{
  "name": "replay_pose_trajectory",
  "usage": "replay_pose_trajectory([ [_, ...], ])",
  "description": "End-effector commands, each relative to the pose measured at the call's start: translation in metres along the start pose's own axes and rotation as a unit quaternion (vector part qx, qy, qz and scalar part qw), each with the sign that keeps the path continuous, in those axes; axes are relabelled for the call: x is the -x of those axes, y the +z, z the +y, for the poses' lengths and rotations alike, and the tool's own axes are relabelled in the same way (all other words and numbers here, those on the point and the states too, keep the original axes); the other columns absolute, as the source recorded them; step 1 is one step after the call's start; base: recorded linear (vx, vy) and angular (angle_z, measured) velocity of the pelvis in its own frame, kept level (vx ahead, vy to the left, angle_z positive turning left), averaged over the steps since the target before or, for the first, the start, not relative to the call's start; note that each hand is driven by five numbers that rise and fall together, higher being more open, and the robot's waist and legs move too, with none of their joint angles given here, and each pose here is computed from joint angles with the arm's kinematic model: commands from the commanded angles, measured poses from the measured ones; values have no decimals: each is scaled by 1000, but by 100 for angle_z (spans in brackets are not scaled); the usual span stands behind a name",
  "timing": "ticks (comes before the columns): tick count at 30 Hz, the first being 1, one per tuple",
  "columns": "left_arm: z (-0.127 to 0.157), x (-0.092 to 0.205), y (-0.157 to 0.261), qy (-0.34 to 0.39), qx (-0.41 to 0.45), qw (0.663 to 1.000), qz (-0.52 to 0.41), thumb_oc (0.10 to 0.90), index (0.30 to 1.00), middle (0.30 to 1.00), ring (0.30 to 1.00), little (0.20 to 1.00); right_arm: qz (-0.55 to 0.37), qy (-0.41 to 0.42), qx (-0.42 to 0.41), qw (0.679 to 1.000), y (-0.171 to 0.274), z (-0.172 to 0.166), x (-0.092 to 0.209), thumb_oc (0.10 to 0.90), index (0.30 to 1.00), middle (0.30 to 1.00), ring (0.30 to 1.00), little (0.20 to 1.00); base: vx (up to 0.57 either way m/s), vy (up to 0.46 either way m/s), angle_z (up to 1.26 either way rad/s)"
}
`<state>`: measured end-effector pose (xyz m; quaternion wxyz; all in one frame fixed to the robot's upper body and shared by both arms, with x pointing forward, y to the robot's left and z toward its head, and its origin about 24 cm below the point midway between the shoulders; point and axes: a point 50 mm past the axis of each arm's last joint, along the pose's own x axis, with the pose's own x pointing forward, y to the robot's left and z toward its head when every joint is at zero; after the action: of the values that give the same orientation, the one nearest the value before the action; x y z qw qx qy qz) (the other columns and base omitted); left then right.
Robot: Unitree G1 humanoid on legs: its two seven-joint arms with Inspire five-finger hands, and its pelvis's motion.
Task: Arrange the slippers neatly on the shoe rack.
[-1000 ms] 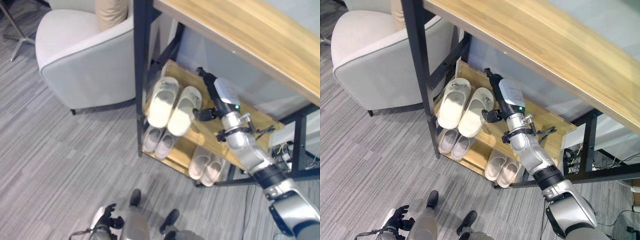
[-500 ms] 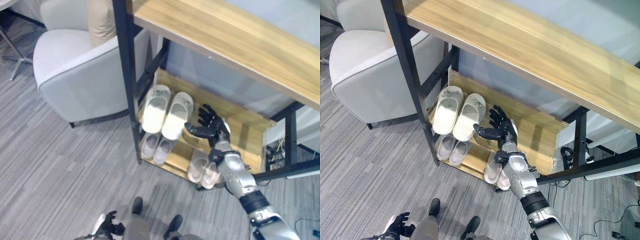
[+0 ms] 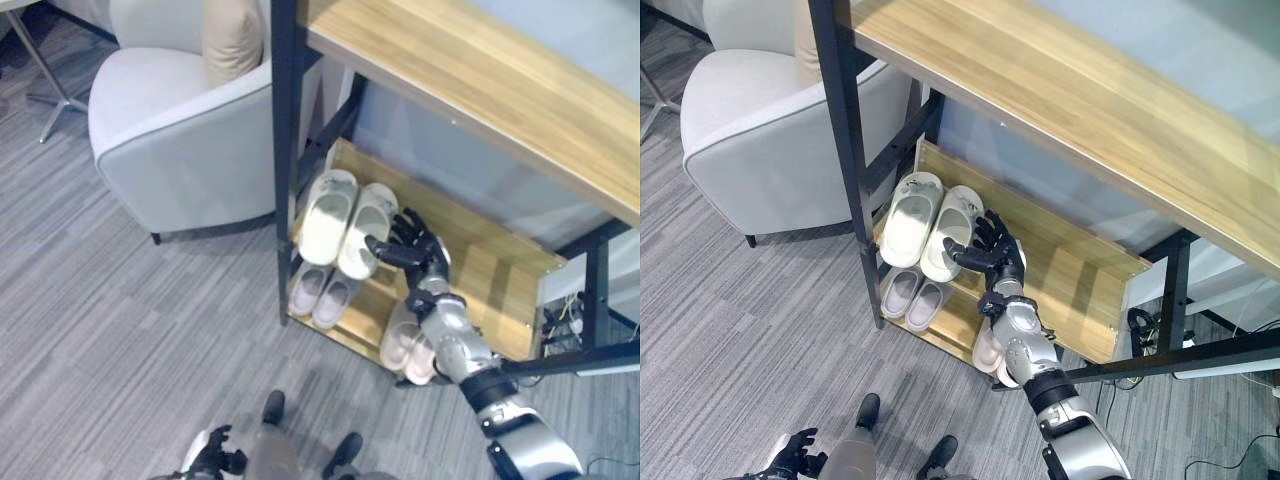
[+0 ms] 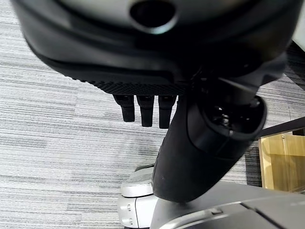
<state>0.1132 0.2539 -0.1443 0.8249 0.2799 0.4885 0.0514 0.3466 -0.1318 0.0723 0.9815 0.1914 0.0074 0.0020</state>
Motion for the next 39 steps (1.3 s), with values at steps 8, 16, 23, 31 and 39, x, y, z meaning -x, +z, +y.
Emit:
replay_pose_trajectory([
  [8, -26, 3, 13, -42, -20, 999, -29, 800, 900, 900, 900, 900, -150, 36, 35, 987, 71, 15, -13, 800, 900, 900, 900, 900, 0, 4, 0],
  [16, -29, 4, 9, -45, -6, 999, -16, 800, 900, 900, 900, 900, -196, 76, 107, 972, 85, 3, 16, 800, 900, 900, 900, 900, -3, 20, 0],
  [23, -26, 5, 1, -45, 8, 999, -3, 800, 900, 900, 900, 900, -222, 104, 205, 947, 96, -25, 60, 800, 900, 900, 900, 900, -1, 20, -7],
  [31, -35, 7, -2, -72, 15, 997, 0, 800, 900, 900, 900, 900, -177, 181, 278, 927, 81, -38, 102, 800, 900, 900, 900, 900, -22, -3, -18],
  [39, -48, 8, 6, -115, 1, 993, -8, 800, 900, 900, 900, 900, 20, 239, 341, 909, 19, -69, 148, 800, 900, 900, 900, 900, -42, -32, -8],
])
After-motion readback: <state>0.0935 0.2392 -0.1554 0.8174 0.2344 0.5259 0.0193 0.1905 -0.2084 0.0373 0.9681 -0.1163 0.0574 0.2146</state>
